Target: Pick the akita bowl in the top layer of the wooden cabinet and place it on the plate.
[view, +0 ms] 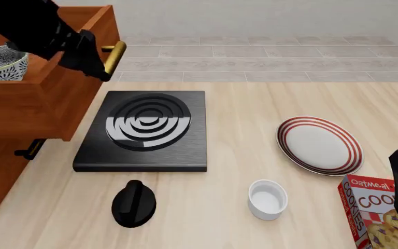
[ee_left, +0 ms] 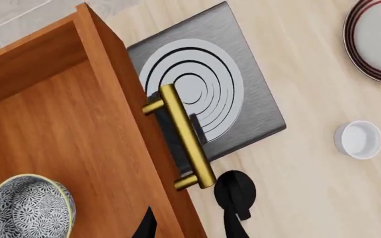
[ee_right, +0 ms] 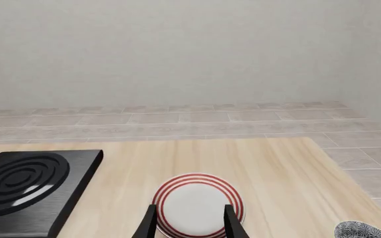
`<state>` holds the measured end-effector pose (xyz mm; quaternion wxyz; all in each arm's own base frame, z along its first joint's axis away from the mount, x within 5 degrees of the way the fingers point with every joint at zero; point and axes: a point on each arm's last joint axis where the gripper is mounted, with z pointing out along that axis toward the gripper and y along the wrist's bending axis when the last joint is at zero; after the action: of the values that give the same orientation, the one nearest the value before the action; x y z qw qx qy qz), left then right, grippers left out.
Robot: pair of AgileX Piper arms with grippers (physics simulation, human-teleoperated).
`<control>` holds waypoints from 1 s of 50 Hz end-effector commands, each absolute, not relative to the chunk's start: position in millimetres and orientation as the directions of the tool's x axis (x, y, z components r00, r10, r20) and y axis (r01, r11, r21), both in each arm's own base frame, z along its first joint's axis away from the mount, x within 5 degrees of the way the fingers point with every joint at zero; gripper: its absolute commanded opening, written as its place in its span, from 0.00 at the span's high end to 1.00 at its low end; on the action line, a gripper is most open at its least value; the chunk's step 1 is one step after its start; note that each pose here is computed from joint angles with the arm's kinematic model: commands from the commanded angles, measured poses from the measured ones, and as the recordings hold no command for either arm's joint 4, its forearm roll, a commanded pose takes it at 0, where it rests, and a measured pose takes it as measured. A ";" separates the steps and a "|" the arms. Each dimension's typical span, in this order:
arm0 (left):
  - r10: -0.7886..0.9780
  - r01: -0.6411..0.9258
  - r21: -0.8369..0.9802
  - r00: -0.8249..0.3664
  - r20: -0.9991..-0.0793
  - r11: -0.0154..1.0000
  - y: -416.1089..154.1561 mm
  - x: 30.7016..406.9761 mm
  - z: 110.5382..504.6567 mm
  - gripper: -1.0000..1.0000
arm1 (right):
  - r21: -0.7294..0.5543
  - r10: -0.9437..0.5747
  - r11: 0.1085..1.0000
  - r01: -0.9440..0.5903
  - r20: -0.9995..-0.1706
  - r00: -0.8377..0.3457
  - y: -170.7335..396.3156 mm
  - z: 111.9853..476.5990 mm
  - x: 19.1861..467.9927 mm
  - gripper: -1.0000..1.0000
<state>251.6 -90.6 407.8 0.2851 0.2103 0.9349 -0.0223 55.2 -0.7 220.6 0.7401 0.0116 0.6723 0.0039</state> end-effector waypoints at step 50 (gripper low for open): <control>0.377 0.382 0.151 -0.633 -0.676 0.912 -62.6 259.7 462.8 0.00 | 0.020 0.019 1.000 0.005 -0.995 0.099 -0.4 221.5 55.0 0.00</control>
<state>258.6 -71.7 459.5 0.3677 0.2244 0.9024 -0.0096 55.1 -0.4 221.4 0.7409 0.0094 0.6715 0.0051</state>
